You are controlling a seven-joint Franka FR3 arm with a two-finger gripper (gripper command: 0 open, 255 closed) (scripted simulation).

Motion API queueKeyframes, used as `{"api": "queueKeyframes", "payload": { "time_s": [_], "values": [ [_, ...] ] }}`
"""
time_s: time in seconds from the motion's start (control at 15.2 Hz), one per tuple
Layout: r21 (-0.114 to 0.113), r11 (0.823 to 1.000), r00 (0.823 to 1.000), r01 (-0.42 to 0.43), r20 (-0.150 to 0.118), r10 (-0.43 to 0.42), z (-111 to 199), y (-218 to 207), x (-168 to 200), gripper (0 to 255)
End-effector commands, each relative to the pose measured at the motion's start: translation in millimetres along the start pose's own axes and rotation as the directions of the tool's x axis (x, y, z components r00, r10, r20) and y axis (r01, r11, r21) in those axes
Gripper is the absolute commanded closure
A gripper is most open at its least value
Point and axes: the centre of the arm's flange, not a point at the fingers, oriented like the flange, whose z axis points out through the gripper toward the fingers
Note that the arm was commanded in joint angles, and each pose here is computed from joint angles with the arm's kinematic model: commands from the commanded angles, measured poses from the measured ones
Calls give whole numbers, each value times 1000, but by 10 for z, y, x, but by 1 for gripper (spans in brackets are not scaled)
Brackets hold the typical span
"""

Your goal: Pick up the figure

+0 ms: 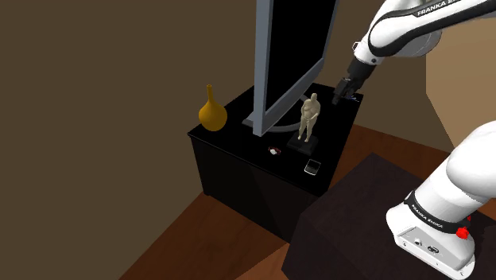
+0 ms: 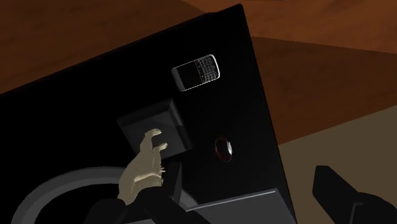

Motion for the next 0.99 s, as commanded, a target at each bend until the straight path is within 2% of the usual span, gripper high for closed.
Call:
{"api": "queueKeyframes", "payload": {
  "time_s": [0.0,0.46,0.92],
  "values": [
    [-5,1000,1000,3,-27,-3,220,139,79,0],
    [-14,1000,994,12,-111,-13,824,664,410,0],
    [-23,1000,981,20,-194,-24,1394,1189,795,0]
  ]
}}
